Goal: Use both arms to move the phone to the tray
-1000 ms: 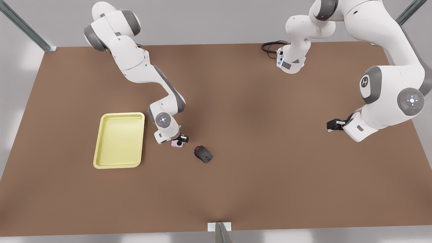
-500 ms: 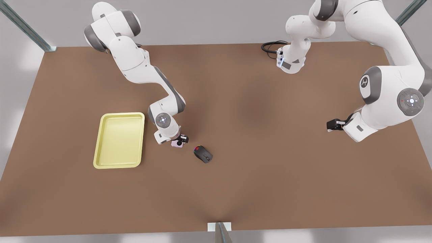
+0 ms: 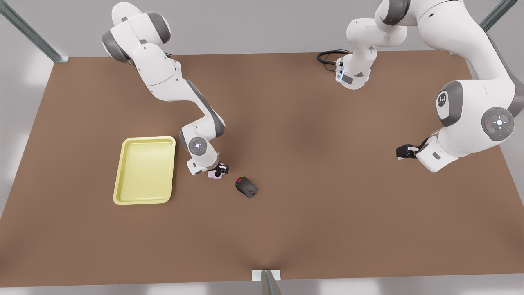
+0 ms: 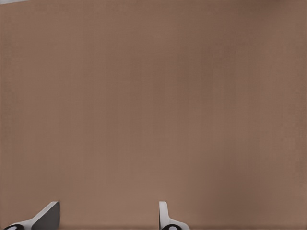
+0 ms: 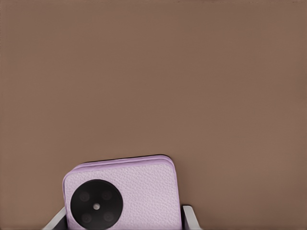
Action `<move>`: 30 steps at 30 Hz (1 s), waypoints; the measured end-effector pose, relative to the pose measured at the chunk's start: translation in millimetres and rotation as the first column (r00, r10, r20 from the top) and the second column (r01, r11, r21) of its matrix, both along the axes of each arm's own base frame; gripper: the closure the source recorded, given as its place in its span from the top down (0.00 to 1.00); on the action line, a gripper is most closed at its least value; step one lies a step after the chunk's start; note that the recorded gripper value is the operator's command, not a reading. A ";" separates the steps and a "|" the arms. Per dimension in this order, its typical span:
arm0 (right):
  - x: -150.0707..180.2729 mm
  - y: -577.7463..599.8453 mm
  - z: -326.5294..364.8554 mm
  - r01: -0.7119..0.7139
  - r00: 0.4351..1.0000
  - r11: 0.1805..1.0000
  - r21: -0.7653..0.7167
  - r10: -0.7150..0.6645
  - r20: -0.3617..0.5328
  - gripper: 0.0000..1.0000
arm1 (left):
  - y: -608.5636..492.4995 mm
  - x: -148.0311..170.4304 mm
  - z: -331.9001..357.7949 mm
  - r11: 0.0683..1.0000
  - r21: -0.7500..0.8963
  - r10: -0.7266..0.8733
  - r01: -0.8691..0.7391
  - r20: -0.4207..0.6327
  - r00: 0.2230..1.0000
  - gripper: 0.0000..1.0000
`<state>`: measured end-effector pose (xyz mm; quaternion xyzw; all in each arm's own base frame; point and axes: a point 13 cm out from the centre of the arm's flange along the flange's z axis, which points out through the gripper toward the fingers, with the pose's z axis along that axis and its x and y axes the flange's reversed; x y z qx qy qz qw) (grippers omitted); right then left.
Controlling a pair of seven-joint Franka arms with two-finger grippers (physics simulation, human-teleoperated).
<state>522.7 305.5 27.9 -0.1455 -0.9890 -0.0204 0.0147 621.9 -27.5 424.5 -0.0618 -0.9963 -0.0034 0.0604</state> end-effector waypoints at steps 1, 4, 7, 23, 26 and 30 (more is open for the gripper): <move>0.4 0.1 0.7 -0.001 1.000 1.000 0.000 0.001 0.001 0.81 | 0.0 0.0 0.0 1.000 0.000 0.000 0.000 0.000 1.000 1.00; 0.8 0.1 1.8 -0.002 1.000 1.000 0.000 0.002 0.001 0.81 | 0.1 0.0 0.0 1.000 0.000 0.000 0.000 0.000 1.000 1.00; 0.7 -0.2 2.1 -0.003 1.000 1.000 -0.001 0.003 0.000 0.81 | 0.0 0.0 0.0 1.000 0.000 0.000 0.000 0.000 1.000 1.00; 5.3 -0.1 12.1 -0.005 1.000 1.000 0.005 0.005 0.010 0.78 | -0.9 -1.6 3.7 1.000 -0.001 0.000 0.000 0.001 1.000 1.00; 6.5 0.9 16.3 -0.006 1.000 1.000 0.008 0.006 0.014 0.78 | -1.5 -2.0 4.7 1.000 -0.001 0.001 -0.001 0.002 1.000 1.00; 10.7 0.8 33.1 -0.005 1.000 1.000 0.012 0.004 0.021 0.78 | -1.7 -2.5 6.0 1.000 -0.001 0.004 -0.004 0.004 1.000 1.00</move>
